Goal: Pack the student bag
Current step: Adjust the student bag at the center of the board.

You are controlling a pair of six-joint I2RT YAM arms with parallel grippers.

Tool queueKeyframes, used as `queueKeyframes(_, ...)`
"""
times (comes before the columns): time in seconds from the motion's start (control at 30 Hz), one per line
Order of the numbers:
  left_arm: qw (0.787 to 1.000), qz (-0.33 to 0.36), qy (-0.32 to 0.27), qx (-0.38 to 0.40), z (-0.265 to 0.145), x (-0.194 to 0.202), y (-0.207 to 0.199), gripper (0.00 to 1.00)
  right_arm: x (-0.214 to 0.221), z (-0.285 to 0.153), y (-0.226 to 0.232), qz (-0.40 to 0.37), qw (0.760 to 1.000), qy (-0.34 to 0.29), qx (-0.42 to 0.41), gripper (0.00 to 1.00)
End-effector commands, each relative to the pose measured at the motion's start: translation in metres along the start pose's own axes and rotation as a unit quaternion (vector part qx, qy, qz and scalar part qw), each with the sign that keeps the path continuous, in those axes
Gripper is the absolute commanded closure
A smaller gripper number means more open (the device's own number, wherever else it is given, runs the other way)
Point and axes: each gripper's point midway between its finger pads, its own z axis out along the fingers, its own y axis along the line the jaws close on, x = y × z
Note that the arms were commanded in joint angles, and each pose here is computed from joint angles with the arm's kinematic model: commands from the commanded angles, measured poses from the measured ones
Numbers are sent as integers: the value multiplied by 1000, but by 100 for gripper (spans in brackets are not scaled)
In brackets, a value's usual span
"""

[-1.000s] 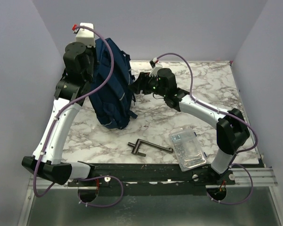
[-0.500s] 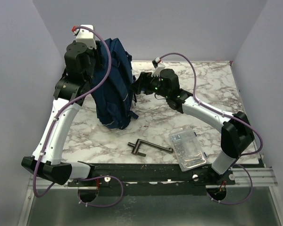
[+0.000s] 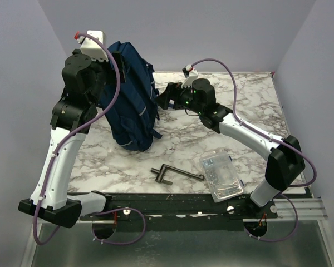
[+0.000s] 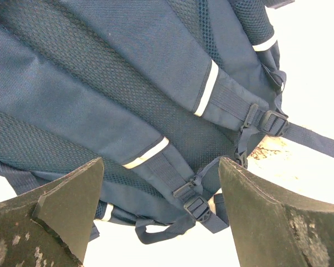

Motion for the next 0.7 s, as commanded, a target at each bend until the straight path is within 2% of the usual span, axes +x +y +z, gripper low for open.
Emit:
queueKeyframes(0.0,1000,11,2,9,-11,1,0,17,-10,0,5,-10,1000,-9,2,12)
queueKeyframes(0.17,999,9,12,-30,-6,9,16,8,-6,-2,3,-9,1000,-7,4,12)
queueKeyframes(0.37,1000,-27,6,-7,-8,5,8,2,-10,-11,-1,-15,1000,-13,19,10)
queueKeyframes(0.4,999,-37,0,5,-12,0,3,2,-12,-14,-2,-14,999,-15,26,1)
queueKeyframes(0.47,998,-53,-16,21,-23,-13,-1,2,-18,-23,-8,-10,998,-15,53,0)
queueKeyframes(0.53,996,-65,-41,34,-40,-31,-3,1,-28,-40,-25,-16,992,-12,122,0)
queueKeyframes(0.67,988,-80,-101,85,-81,-61,-14,2,-74,-104,-45,-80,968,-48,234,0)
